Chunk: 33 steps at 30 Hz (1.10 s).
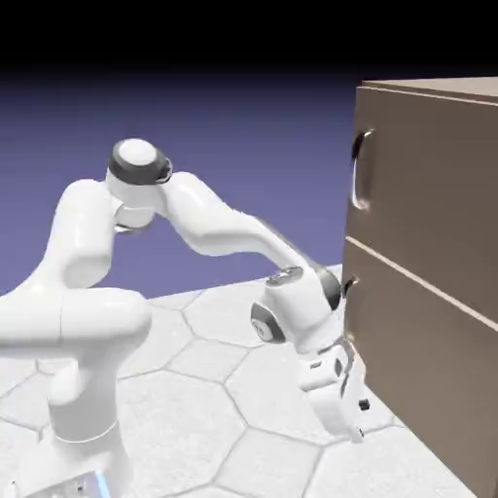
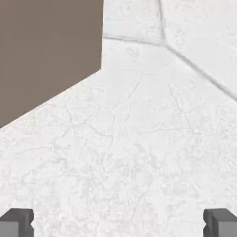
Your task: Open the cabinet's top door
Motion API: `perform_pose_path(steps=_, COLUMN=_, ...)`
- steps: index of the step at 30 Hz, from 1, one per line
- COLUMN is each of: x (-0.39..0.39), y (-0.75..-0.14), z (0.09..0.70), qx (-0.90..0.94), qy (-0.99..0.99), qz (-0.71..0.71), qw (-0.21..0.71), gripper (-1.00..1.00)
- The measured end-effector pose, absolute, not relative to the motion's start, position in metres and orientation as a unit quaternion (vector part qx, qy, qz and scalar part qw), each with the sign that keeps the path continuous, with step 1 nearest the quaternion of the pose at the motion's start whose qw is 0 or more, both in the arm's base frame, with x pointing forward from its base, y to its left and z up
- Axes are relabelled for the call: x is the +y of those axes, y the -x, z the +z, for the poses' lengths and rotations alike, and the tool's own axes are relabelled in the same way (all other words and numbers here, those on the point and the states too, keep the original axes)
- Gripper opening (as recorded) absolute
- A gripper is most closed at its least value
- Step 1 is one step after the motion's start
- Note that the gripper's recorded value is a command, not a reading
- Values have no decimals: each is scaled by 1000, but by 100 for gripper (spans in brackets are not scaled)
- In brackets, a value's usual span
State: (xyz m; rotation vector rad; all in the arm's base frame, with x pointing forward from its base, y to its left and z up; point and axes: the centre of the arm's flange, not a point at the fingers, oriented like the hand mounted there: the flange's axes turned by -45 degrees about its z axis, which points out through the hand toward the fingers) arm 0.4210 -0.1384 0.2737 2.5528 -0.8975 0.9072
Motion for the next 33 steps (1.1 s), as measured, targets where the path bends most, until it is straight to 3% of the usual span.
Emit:
perform_pose_path(steps=9, x=-35, y=-458, z=405, qx=-174, qy=-810, qz=551, qw=102, gripper=0)
perform_pose_path(steps=16, x=103, y=-437, z=504, qx=-14, qy=-707, qz=707, qw=14, gripper=0)
perform_pose_path(steps=21, x=101, y=-487, z=504, qx=-14, qy=-707, qz=707, qw=14, gripper=0)
perform_pose_path(steps=22, x=101, y=-487, z=504, qx=-14, qy=-707, qz=707, qw=14, gripper=-100)
perform_pose_path(steps=33, x=68, y=-405, z=504, qx=55, qy=-705, qz=705, qw=-55, gripper=-100)
